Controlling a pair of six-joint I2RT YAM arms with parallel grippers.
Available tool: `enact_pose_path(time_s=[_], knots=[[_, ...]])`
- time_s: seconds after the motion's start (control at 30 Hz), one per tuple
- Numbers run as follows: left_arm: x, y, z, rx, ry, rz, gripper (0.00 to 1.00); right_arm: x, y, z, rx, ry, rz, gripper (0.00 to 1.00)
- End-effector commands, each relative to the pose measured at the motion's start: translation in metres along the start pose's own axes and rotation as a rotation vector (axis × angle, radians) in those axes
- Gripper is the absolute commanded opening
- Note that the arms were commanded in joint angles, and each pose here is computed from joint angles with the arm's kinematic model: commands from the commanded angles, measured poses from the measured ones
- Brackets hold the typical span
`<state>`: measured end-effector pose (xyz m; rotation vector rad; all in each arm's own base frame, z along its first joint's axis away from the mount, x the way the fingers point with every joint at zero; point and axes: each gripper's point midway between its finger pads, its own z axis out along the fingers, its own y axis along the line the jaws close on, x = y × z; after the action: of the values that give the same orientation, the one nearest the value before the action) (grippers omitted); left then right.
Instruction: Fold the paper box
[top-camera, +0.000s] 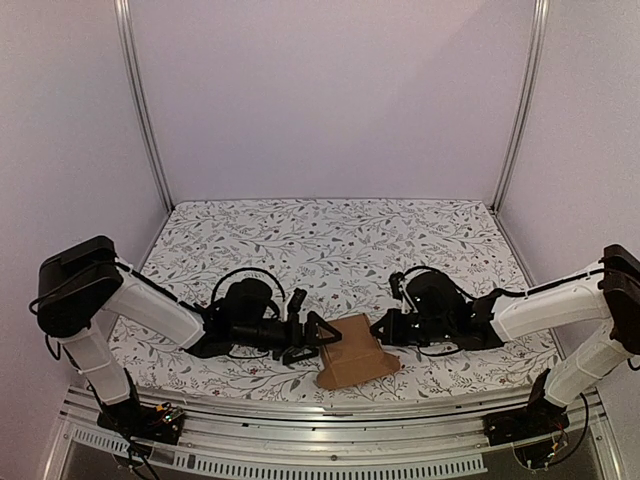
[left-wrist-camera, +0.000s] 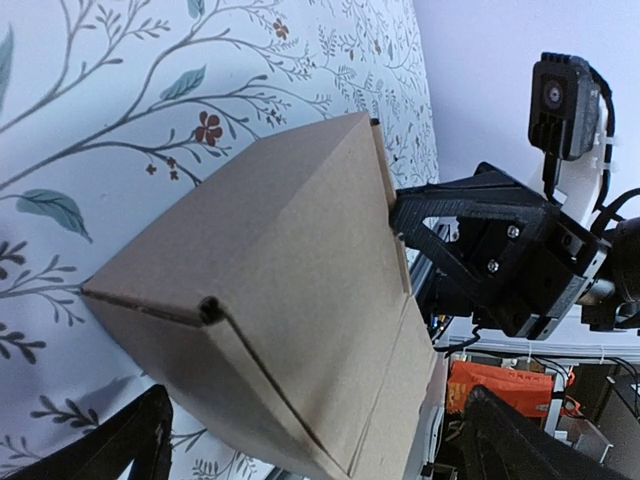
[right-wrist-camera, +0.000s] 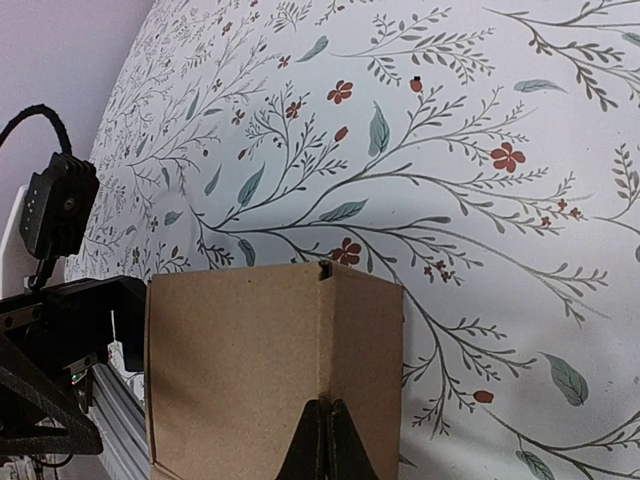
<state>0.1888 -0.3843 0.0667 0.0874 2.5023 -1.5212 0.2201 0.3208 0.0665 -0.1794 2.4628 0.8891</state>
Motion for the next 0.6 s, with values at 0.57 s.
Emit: enact_pose_path(time_s=[0.57], knots=[[0.002, 0.019, 0.009, -0.036, 0.024, -0.04, 0.99, 0.058, -0.061, -0.003, 0.141, 0.119, 0.069, 0.0]])
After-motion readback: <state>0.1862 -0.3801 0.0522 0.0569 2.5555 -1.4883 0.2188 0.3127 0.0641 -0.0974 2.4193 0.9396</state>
